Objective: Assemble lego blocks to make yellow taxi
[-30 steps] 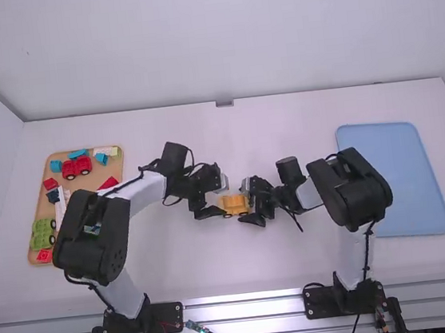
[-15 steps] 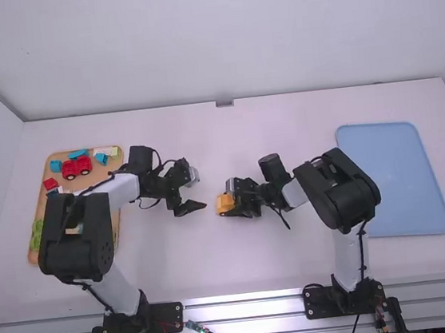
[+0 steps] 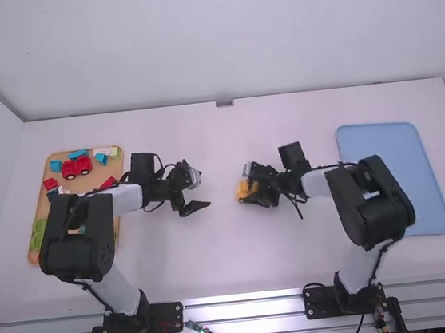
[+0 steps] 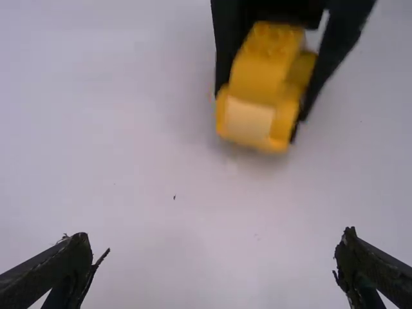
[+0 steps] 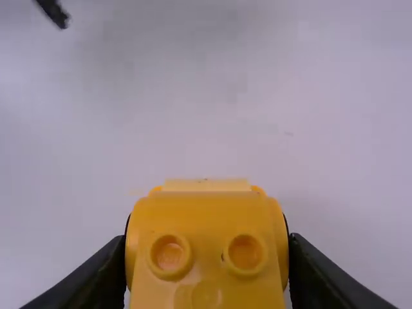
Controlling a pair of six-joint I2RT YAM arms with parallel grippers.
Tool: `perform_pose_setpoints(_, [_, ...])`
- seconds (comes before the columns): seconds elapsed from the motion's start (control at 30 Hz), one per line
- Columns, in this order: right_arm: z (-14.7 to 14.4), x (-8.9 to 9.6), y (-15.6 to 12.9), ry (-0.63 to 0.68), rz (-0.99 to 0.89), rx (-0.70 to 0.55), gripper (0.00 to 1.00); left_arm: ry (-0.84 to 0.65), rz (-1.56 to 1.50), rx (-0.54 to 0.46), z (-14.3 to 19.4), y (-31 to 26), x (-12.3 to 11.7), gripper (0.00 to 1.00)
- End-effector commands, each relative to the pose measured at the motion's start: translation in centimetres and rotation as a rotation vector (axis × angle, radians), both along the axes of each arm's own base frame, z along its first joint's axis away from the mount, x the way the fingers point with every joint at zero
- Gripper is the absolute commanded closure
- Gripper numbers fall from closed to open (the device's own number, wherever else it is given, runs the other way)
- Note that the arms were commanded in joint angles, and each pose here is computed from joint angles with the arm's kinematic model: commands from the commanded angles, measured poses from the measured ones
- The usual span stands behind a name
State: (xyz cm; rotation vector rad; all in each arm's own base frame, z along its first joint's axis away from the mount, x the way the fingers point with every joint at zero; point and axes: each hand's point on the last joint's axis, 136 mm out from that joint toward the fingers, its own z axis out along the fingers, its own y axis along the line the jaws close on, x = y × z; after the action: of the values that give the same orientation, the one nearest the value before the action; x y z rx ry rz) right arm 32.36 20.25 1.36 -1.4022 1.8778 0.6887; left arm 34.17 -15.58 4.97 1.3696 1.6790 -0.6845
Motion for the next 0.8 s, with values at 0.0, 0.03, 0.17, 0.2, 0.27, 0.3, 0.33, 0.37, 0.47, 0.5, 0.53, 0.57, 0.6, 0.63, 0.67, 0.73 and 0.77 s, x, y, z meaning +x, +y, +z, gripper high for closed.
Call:
perform_pose_setpoints(0.0, [3.0,3.0,-3.7,-0.125,-0.135,-0.099,0.64,0.032,0.017,-0.045,0.6,-0.5,-0.3,0.01])
perform_pose_setpoints(0.03, [3.9,3.6,-5.8,-0.140,-0.200,-0.130,0.65,0.020,0.032,-0.057,0.8,-0.5,0.2,0.01])
perform_pose_setpoints(0.17, [6.3,5.5,-11.9,-0.146,-0.442,-0.167,0.66,-0.002,0.062,-0.088,1.6,-0.7,1.1,0.01])
perform_pose_setpoints(0.2, [6.8,5.9,-13.8,-0.142,-0.518,-0.172,0.66,-0.009,0.067,-0.092,1.7,-0.8,1.3,0.01])
perform_pose_setpoints(0.27, [7.4,6.5,-16.9,-0.132,-0.639,-0.170,0.67,-0.019,0.069,-0.098,2.0,-0.8,1.5,0.01])
perform_pose_setpoints(0.3, [7.4,6.6,-17.8,-0.127,-0.674,-0.169,0.67,-0.024,0.068,-0.100,2.1,-0.9,1.5,0.01])
perform_pose_setpoints(0.33, [7.5,6.7,-20.0,-0.116,-0.749,-0.162,0.67,-0.035,0.067,-0.101,2.2,-0.9,1.7,0.01])
perform_pose_setpoints(0.37, [7.5,6.7,-20.9,-0.110,-0.775,-0.160,0.68,-0.041,0.067,-0.102,2.3,-0.9,1.7,0.01])
perform_pose_setpoints(0.47, [7.0,6.2,-25.5,-0.064,-0.936,-0.134,0.68,-0.056,0.081,-0.116,2.8,-0.9,2.3,0.01])
perform_pose_setpoints(0.5, [6.7,6.0,-26.9,-0.052,-0.986,-0.123,0.67,-0.059,0.089,-0.125,3.1,-0.9,2.5,0.01])
perform_pose_setpoints(0.53, [6.1,5.8,-28.3,-0.037,-1.033,-0.114,0.66,-0.065,0.095,-0.133,3.3,-0.9,2.7,0.01])
perform_pose_setpoints(0.57, [5.5,5.7,-29.6,-0.021,-1.085,-0.099,0.66,-0.069,0.101,-0.142,3.6,-0.9,3.0,0.01])
perform_pose_setpoints(0.6, [5.2,5.6,-30.2,-0.015,-1.107,-0.091,0.66,-0.073,0.101,-0.144,3.7,-0.9,3.0,0.01])
perform_pose_setpoints(0.63, [4.4,5.4,-31.6,0.000,-1.156,-0.078,0.66,-0.083,0.100,-0.144,3.8,-0.9,3.1,0.01])
perform_pose_setpoints(0.67, [4.0,5.3,-32.4,0.004,-1.181,-0.073,0.66,-0.089,0.101,-0.144,3.9,-0.9,3.2,0.01])
perform_pose_setpoints(0.73, [2.9,5.0,-33.7,0.019,-1.221,-0.063,0.65,-0.095,0.100,-0.146,4.0,-1.0,3.2,0.01])
perform_pose_setpoints(0.77, [2.0,4.7,-34.4,0.035,-1.252,-0.048,0.65,-0.099,0.099,-0.146,4.0,-1.0,3.3,0.01])
